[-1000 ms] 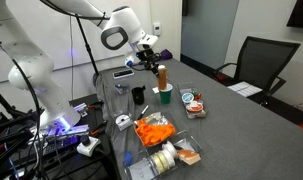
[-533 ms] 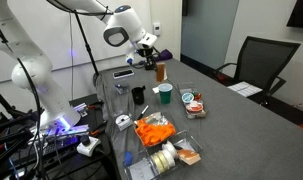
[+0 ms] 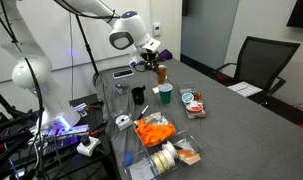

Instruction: Put the orange wooden rectangular block in the green cup

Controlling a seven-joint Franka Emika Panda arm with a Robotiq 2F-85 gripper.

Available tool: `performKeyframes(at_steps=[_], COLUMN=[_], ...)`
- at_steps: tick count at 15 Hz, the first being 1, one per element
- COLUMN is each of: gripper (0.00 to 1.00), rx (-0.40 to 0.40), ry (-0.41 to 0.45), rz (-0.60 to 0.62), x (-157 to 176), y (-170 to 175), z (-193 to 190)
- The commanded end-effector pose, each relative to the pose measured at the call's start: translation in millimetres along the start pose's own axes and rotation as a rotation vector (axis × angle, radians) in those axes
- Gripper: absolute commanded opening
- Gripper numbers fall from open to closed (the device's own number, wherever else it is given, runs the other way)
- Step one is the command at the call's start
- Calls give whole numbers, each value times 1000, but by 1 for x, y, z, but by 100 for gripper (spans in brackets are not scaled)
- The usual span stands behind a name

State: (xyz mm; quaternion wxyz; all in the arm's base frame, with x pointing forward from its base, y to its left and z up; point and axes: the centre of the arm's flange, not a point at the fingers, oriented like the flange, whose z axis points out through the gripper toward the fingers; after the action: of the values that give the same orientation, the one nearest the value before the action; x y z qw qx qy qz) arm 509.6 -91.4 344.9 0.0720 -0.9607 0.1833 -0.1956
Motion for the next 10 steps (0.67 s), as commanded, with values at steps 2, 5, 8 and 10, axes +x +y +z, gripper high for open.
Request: performKeyframes(at_steps=[2, 5, 8, 10], gripper=[7, 7, 7, 7], rx=[-19, -32, -50, -67], ry=[-11, -18, -17, -14], rz=[20, 24, 26, 28], x=[16, 18, 20, 21], y=[2, 3, 6, 9], z=[28, 40, 54, 66])
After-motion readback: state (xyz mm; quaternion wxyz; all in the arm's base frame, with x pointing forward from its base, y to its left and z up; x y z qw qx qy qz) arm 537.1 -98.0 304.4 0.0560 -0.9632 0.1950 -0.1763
